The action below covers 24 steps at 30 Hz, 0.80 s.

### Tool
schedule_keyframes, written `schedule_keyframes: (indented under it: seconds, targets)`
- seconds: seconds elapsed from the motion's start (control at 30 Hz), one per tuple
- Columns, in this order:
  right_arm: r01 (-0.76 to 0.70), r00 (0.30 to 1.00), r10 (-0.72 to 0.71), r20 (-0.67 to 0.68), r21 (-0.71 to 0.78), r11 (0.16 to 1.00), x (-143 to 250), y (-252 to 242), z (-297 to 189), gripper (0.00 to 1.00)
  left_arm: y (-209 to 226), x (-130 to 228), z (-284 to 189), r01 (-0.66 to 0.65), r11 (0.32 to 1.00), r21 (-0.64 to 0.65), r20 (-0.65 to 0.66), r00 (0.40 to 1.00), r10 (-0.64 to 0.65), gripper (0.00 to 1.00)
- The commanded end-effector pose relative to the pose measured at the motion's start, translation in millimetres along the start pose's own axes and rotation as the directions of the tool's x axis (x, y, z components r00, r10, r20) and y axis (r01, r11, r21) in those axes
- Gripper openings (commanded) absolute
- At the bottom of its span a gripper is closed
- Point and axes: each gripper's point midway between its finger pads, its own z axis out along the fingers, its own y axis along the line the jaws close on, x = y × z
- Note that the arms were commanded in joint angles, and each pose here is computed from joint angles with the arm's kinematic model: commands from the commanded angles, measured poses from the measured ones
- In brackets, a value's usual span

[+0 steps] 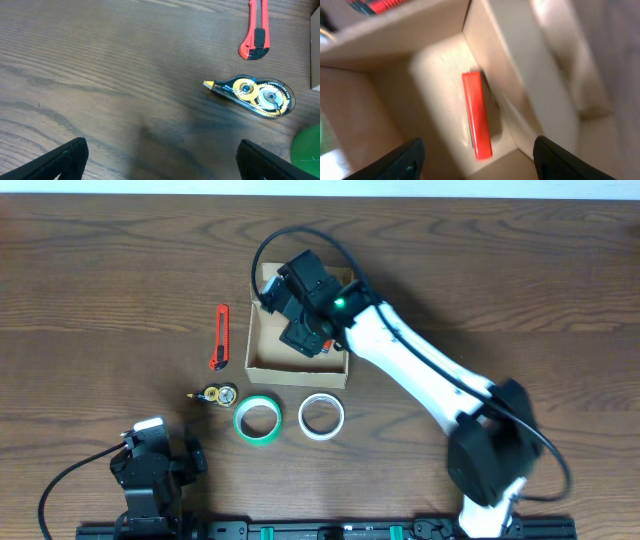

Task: Pack container
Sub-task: 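Lift the red stapler and lower it into the cardboard box, then release the stapler and move the right gripper to the clear tape roll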

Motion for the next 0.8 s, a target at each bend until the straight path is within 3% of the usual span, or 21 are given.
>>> schedule_keyframes:
  seconds: [0.0,0.13,0.27,0.33,0.5,0.63,0.77]
  targets:
    - [-0.119,0.986,0.119,0.114,-0.004,0.993,-24,-1,-56,0.73,2,19,5,-0.026,1.0,-0.012,-0.058,0.998,0.025,0.95]
    - [-0.269,0.96,0.269,0.076,-0.012,0.963,-3,4,-95,0.73,2,19,5,-0.026,1.0,-0.012,-0.058,0.998,0.025,0.95]
    - [-0.466,0.881,0.471,-0.04,0.092,0.88,42,4,-114,0.68,2,19,5,-0.026,1.0,-0.012,-0.058,0.998,0.025,0.95]
    - [-0.499,0.853,0.511,-0.106,0.12,0.858,65,16,-116,0.67,2,19,5,-0.026,1.0,-0.012,-0.058,0.998,0.025,0.95]
    - [-0.545,0.803,0.56,-0.201,0.131,0.828,110,64,-101,0.71,2,19,5,-0.026,1.0,-0.012,-0.058,0.998,0.025,0.95]
    - [-0.661,0.7,0.681,-0.217,0.167,0.732,142,101,-81,0.81,2,19,5,-0.026,1.0,-0.012,-0.058,0.998,0.025,0.95]
    - [-0.755,0.599,0.777,-0.193,0.187,0.629,155,127,-61,0.83,2,19,5,-0.026,1.0,-0.012,-0.058,0.998,0.025,0.95]
